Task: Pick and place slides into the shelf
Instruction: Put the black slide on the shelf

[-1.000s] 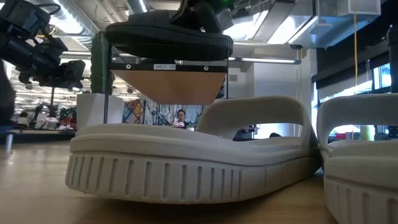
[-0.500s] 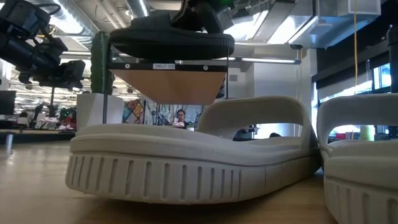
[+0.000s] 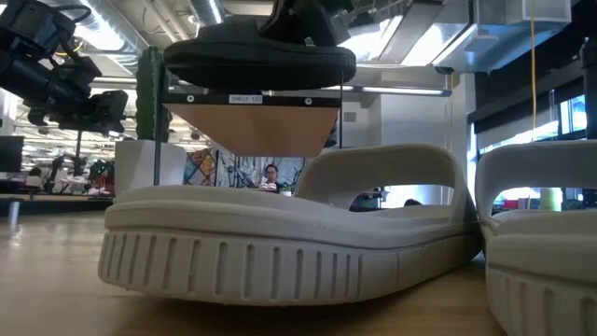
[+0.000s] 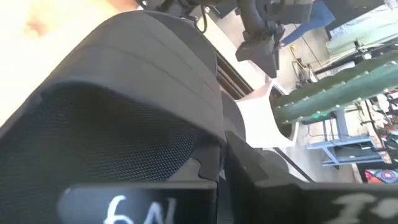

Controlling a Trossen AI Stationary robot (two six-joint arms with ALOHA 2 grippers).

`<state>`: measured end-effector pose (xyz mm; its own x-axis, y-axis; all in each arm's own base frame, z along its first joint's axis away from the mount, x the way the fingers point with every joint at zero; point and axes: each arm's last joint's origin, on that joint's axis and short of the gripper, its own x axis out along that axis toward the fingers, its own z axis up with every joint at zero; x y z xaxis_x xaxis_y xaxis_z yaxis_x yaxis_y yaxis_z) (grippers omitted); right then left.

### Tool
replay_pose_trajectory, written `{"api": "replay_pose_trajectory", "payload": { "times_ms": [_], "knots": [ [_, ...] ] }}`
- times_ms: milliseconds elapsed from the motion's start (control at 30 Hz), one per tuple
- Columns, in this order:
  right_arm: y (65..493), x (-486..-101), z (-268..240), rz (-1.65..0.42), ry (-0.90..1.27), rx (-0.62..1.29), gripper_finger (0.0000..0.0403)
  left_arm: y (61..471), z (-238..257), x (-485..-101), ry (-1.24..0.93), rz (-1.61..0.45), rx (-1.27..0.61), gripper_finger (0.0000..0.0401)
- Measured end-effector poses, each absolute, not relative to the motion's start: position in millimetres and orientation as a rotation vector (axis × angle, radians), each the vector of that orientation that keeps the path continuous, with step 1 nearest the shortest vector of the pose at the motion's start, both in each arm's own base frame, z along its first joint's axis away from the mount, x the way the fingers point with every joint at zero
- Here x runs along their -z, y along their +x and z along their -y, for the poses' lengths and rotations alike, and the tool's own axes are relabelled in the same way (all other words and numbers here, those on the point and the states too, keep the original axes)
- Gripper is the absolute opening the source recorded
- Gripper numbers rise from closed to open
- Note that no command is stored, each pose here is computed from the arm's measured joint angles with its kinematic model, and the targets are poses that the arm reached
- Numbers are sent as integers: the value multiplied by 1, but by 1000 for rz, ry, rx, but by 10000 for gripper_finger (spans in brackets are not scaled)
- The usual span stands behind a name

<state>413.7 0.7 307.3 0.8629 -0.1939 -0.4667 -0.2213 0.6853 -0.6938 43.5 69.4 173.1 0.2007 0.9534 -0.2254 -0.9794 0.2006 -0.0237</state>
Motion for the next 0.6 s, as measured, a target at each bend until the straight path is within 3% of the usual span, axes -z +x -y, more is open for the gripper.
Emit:
{"api": "replay_pose_trajectory", "payload": {
  "times_ms": [600],
  "knots": [
    [419,-303,3,-526,-821,-25,10,44,-69,-173,-175,-175,-1359,147]
  ]
}}
